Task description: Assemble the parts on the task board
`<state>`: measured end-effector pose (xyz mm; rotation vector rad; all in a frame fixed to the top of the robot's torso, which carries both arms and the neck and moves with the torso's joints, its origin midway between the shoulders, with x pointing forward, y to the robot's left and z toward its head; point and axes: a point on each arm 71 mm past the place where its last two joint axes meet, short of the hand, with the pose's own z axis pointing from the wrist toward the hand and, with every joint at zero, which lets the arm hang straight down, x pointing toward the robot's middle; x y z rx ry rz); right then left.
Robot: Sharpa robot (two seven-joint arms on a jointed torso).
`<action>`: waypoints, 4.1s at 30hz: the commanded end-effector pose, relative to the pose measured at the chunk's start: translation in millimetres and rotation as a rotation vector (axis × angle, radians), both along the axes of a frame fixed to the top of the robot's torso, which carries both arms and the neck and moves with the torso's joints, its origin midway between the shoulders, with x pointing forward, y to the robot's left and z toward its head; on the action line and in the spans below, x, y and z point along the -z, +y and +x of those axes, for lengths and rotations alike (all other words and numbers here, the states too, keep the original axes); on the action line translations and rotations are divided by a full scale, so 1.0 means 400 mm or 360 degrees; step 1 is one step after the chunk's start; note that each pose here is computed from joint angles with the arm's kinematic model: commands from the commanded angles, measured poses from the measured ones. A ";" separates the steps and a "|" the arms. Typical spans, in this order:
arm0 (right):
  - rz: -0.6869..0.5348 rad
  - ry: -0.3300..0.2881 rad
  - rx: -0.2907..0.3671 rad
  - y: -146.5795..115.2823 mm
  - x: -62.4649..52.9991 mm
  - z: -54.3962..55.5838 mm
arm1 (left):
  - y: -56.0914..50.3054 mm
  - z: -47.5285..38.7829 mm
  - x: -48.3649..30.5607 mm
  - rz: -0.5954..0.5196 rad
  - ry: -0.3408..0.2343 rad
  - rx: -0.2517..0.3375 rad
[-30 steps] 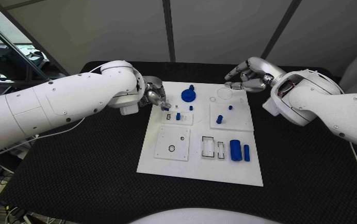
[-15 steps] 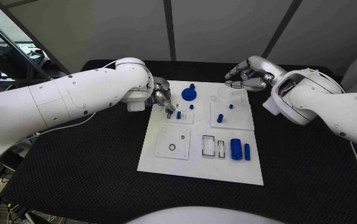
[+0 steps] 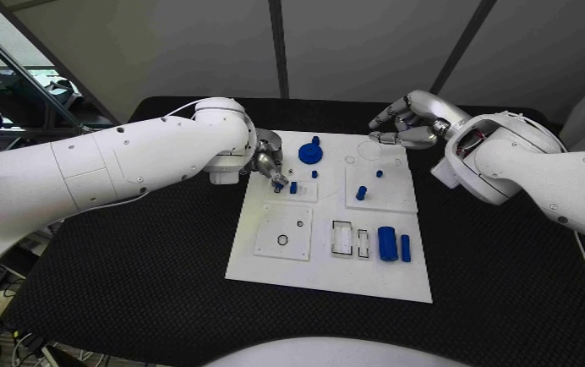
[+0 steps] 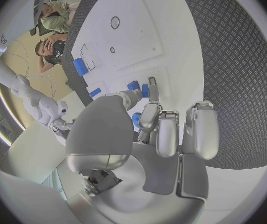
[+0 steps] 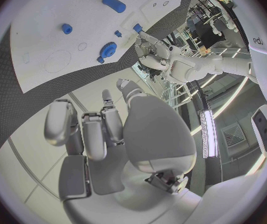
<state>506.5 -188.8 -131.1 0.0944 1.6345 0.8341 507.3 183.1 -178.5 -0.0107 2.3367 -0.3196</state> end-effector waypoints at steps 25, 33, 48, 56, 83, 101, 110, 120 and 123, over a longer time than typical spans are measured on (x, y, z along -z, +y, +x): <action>0.0000 -0.0014 -0.0013 0.002 -0.005 -0.001 | 0.011 -0.016 0.011 0.0103 -0.0066 -0.0007; 0.0000 -0.0014 -0.0013 0.001 -0.004 -0.001 | 0.006 -0.019 0.020 0.0098 -0.0061 -0.0006; -0.0001 -0.0013 -0.0014 0.001 -0.004 -0.001 | 0.004 -0.020 0.022 0.0094 -0.0078 -0.0014; -0.0001 -0.0013 -0.0014 0.001 -0.004 -0.001 | 0.006 -0.022 0.024 0.0115 -0.0059 -0.0006; 0.0005 -0.0025 -0.0011 0.000 -0.005 0.000 | 0.013 -0.012 0.024 0.0099 -0.0082 -0.0083; 0.0003 -0.0022 -0.0011 -0.001 -0.005 0.001 | 0.012 -0.014 0.024 0.0095 -0.0076 -0.0090; 0.0002 -0.0021 -0.0012 -0.001 -0.004 0.001 | 0.011 -0.015 0.025 0.0104 -0.0063 -0.0079; 0.0002 -0.0021 -0.0011 -0.002 -0.004 0.001 | 0.013 -0.017 0.027 0.0124 -0.0044 -0.0072; 0.0002 -0.0021 -0.0010 -0.002 -0.004 0.001 | 0.013 -0.018 0.028 0.0130 -0.0039 -0.0069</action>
